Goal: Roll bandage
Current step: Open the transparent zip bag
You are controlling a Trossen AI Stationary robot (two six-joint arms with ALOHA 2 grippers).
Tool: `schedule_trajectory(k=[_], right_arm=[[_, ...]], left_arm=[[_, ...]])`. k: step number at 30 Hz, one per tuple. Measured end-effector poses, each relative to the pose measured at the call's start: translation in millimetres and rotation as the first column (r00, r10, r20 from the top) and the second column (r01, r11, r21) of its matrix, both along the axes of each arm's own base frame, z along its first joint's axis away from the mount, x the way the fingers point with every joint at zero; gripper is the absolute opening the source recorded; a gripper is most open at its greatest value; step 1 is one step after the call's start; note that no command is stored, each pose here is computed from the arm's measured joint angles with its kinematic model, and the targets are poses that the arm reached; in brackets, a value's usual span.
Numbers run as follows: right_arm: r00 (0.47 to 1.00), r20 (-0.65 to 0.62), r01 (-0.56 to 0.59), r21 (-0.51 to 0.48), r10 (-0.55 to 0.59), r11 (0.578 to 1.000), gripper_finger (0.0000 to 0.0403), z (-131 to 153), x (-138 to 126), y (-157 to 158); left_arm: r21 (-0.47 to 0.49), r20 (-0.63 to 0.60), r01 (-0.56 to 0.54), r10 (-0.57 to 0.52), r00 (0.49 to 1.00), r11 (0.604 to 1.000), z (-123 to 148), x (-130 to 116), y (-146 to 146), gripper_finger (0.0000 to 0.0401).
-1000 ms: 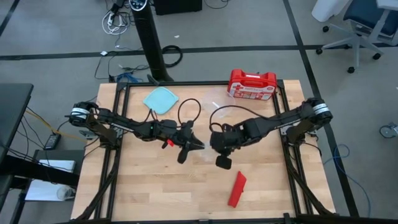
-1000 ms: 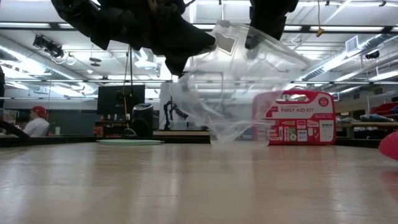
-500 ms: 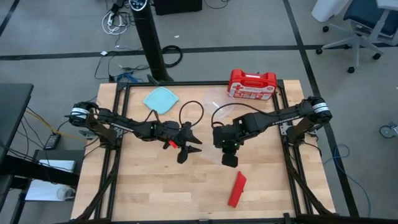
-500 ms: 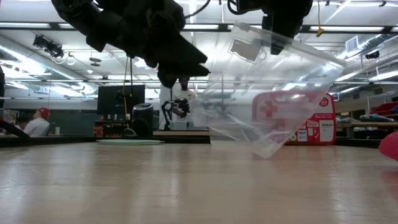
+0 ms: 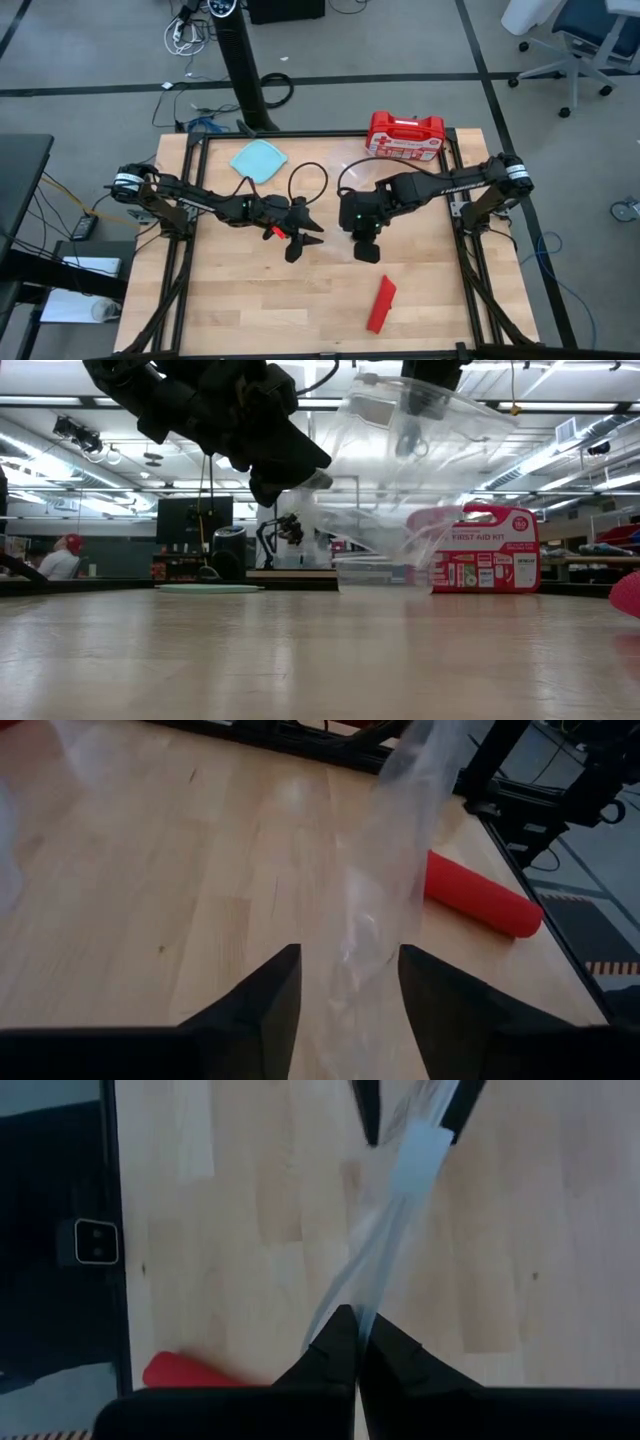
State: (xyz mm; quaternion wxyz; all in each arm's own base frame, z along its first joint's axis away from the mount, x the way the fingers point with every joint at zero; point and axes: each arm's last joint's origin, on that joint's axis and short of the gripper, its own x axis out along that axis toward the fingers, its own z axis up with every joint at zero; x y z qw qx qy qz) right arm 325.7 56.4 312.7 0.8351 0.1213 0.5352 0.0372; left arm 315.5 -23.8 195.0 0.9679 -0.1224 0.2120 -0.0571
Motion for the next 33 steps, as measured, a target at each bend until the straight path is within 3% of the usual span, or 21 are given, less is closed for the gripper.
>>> schedule_trajectory(k=[5,10,12,18,25,33], right_arm=[[1.000,0.000,0.009,0.012,-0.009,1.000,0.0001,1,1,-5],[1.000,0.003,0.014,0.020,-0.014,1.000,0.0001,2,2,-8],[1.000,0.006,0.018,0.020,-0.018,1.000,0.0003,2,2,-9],[0.999,0.027,0.023,0.022,-0.023,0.999,0.0016,3,4,-10],[0.999,0.040,0.031,0.007,-0.032,0.999,0.0022,3,5,-11],[0.999,0.046,0.012,0.002,-0.013,1.000,0.0029,4,4,-9]], left_arm=[[0.001,-0.001,0.002,-0.002,1.000,1.000,0,0,0,0.0134],[0.015,0.001,0.040,-0.040,0.999,0.999,0,0,-1,0.0031],[0.015,0.000,0.042,-0.042,0.999,0.999,0,0,-1,0.0010],[0.043,0.018,-0.006,0.006,1.000,0.999,1,1,-1,0.0002],[0.122,0.189,-0.025,0.002,0.982,0.992,12,6,-15,0.0001],[0.160,0.195,-0.030,-0.001,0.981,0.987,-9,15,-32,0.0000]])
